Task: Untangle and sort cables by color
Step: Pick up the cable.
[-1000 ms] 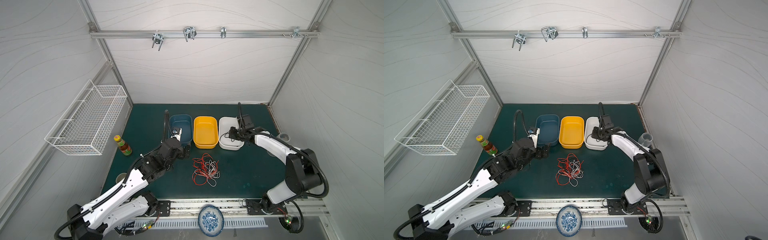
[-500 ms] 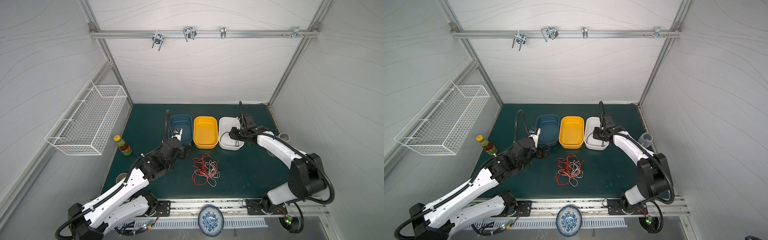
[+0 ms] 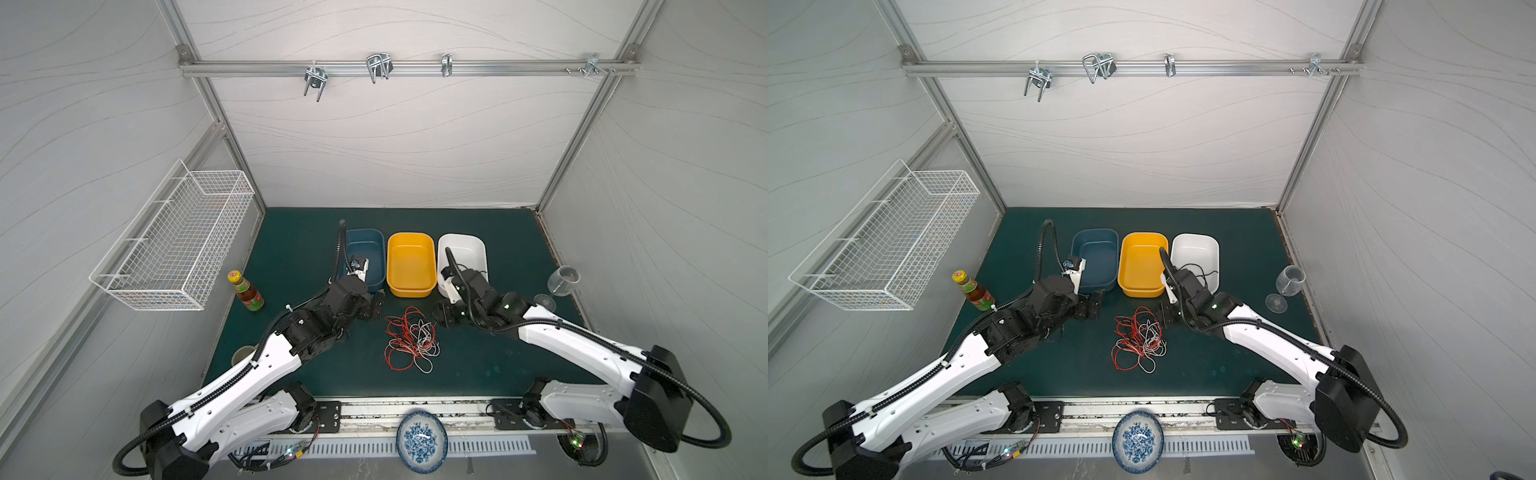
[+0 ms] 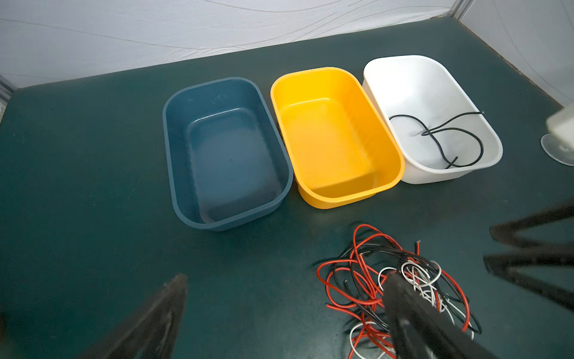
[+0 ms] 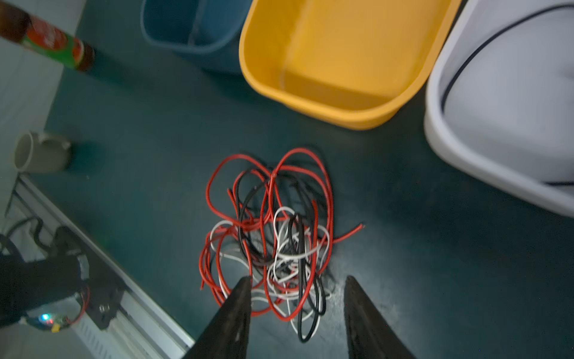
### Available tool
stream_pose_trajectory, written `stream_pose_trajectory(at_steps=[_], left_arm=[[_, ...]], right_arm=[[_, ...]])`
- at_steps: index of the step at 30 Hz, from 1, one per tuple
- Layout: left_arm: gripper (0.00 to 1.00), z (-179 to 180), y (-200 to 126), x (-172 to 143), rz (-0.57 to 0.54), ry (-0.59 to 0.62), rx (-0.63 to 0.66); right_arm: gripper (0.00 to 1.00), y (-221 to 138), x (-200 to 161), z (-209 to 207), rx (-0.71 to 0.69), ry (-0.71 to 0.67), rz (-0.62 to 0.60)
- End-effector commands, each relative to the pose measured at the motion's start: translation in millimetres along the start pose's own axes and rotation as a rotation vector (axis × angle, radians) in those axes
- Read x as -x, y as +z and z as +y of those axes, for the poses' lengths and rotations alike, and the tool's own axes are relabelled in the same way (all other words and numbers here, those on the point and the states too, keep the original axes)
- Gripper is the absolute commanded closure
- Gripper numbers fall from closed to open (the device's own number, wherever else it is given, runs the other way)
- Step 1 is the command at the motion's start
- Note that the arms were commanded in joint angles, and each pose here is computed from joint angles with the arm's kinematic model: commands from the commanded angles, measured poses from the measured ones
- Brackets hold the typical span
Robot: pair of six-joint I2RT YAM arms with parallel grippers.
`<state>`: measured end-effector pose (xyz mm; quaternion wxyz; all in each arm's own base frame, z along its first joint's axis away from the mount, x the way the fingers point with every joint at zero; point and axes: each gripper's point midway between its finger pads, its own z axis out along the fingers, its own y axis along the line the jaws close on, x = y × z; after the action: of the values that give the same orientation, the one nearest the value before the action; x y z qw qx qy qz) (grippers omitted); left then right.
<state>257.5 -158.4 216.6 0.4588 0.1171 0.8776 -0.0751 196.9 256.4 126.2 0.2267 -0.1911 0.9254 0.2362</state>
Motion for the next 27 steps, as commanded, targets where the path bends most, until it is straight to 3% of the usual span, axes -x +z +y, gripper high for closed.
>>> stream_pose_trajectory(at_steps=[1, 9, 20, 27], left_arm=[[0.01, -7, -6, 17, -0.029, -0.003, -0.023], [0.01, -12, -3, 12, 0.0, 0.018, -0.033], [0.01, -15, -2, 10, 0.006, 0.035, -0.036], [0.01, -17, -1, 8, 0.014, 0.038, -0.044]], right_arm=[[0.51, 3, -20, 2, -0.037, 0.008, -0.004], [0.53, 17, -50, -12, -0.085, 0.045, 0.001], [0.67, 35, -72, -15, -0.076, 0.058, 0.05], [0.67, 42, -78, -14, -0.084, 0.05, 0.065]])
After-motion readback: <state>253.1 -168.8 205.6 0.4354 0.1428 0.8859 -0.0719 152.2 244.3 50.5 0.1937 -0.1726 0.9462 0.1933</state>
